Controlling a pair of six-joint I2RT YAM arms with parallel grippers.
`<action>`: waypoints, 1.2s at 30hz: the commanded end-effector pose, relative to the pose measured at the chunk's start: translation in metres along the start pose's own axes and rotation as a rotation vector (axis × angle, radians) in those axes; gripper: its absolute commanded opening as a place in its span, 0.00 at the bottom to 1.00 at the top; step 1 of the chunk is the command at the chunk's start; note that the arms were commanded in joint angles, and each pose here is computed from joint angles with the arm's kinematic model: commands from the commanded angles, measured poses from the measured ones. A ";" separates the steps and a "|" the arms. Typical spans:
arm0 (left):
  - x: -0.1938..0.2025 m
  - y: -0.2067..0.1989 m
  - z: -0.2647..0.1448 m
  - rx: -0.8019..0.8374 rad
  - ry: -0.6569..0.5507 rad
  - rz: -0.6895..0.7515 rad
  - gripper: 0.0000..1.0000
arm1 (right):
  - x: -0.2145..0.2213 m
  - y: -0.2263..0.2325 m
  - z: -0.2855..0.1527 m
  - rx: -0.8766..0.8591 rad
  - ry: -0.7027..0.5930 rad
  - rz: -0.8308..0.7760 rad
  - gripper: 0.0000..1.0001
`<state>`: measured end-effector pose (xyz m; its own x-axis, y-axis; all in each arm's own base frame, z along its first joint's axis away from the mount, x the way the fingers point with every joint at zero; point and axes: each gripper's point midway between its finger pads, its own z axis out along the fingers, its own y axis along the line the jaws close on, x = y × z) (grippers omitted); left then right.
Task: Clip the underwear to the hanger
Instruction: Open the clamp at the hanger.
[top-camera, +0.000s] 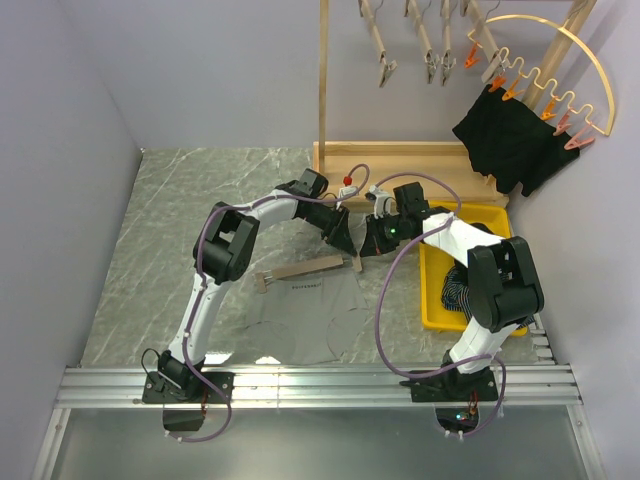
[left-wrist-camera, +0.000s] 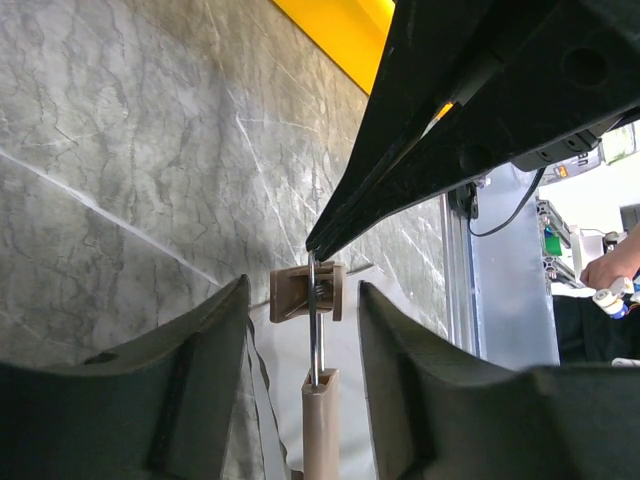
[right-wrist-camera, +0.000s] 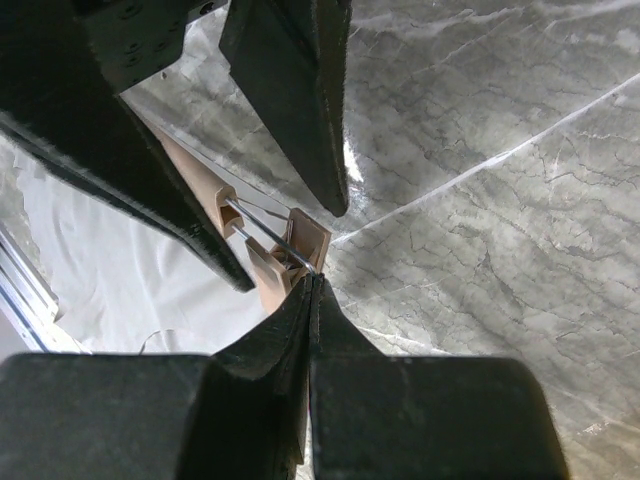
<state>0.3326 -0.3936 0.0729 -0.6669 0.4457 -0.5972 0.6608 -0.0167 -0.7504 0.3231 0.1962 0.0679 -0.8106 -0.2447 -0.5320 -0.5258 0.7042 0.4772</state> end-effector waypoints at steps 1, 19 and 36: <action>-0.011 -0.007 0.003 0.039 -0.013 0.038 0.55 | -0.017 0.011 -0.009 -0.011 -0.063 -0.072 0.00; -0.009 -0.013 0.007 0.078 0.003 0.021 0.36 | -0.019 0.011 -0.009 -0.007 -0.067 -0.076 0.00; -0.015 -0.012 -0.005 0.055 -0.015 0.063 0.00 | -0.010 -0.004 -0.015 0.050 -0.029 -0.025 0.15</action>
<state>0.3281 -0.3952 0.0757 -0.6747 0.4545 -0.5816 0.6362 -0.0414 -0.7704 0.3208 0.1933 0.0658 -0.8155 -0.2522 -0.5210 -0.5201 0.7141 0.4685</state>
